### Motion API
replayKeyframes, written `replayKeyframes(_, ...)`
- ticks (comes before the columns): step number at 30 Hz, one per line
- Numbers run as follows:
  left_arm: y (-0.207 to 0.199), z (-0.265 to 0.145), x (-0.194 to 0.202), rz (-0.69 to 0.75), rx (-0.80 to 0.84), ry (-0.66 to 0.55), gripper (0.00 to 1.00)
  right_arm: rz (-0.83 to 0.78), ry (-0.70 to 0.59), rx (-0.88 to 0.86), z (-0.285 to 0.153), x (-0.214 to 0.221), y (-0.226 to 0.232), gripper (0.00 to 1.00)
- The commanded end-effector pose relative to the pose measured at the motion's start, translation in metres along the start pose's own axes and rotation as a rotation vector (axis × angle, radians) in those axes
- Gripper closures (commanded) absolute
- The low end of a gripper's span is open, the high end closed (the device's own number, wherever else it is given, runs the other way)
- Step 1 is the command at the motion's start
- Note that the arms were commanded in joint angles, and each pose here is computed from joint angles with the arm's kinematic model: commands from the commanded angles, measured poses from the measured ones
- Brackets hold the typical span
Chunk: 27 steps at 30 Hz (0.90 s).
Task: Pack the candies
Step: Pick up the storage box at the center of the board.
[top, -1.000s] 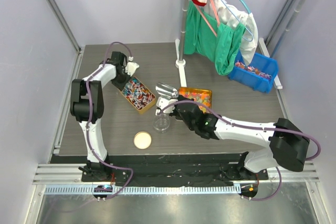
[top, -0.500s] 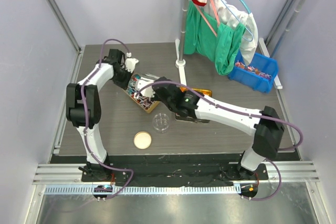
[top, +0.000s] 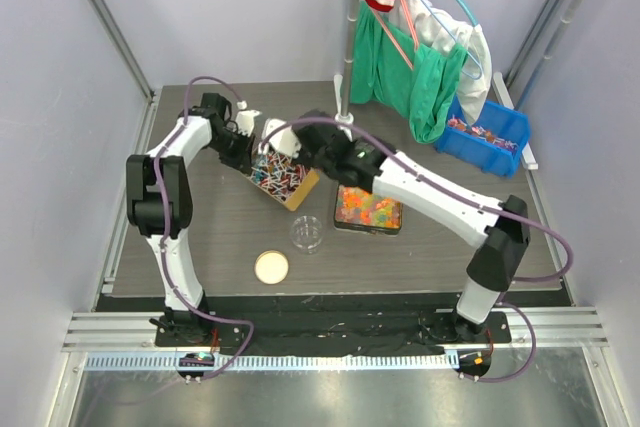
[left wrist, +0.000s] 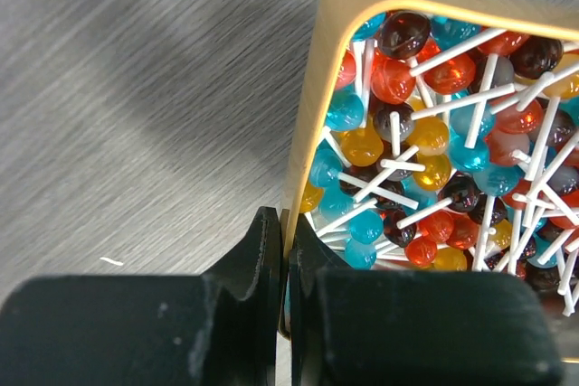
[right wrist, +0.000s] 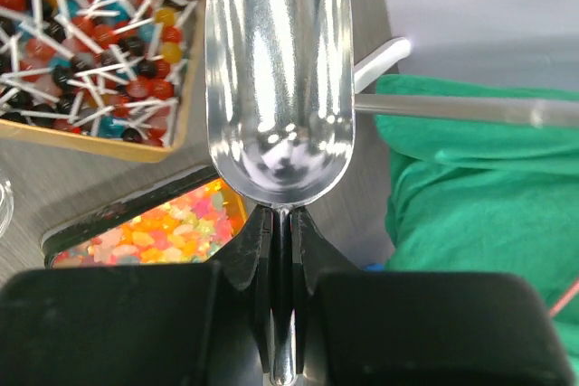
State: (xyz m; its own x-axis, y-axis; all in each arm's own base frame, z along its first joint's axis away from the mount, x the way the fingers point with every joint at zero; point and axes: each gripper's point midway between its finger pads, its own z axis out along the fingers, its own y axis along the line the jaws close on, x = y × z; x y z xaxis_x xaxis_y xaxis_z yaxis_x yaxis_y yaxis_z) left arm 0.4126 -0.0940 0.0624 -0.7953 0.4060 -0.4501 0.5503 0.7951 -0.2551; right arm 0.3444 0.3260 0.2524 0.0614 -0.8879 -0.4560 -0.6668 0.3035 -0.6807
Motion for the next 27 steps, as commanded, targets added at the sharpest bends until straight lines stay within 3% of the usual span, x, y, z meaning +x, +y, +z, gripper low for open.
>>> replayKeyframes(1,-0.017,-0.017,-0.018,-0.149,0.173,-0.058,1.0,0.202,-0.133,0.023,-0.062,-0.015,-0.055,0.99)
replayKeyframes(7,-0.026,-0.016,-0.019,-0.236,0.285,-0.048,1.0,0.223,-0.15,0.011,-0.08,-0.014,-0.059,0.99)
replayKeyframes(14,-0.034,-0.012,-0.012,-0.272,0.362,-0.023,1.0,0.253,-0.172,-0.03,-0.075,-0.026,-0.055,0.99)
replayKeyframes(18,-0.054,-0.014,-0.012,-0.305,0.502,-0.022,1.0,0.246,-0.169,-0.07,-0.066,-0.031,-0.047,0.99)
replayKeyframes(22,-0.039,-0.014,-0.009,-0.333,0.497,-0.035,1.0,0.238,-0.157,-0.07,-0.059,-0.032,-0.046,0.99)
replayKeyframes(27,-0.019,-0.008,-0.002,-0.332,0.339,-0.025,0.99,0.222,-0.143,-0.072,-0.054,-0.032,-0.042,0.99)
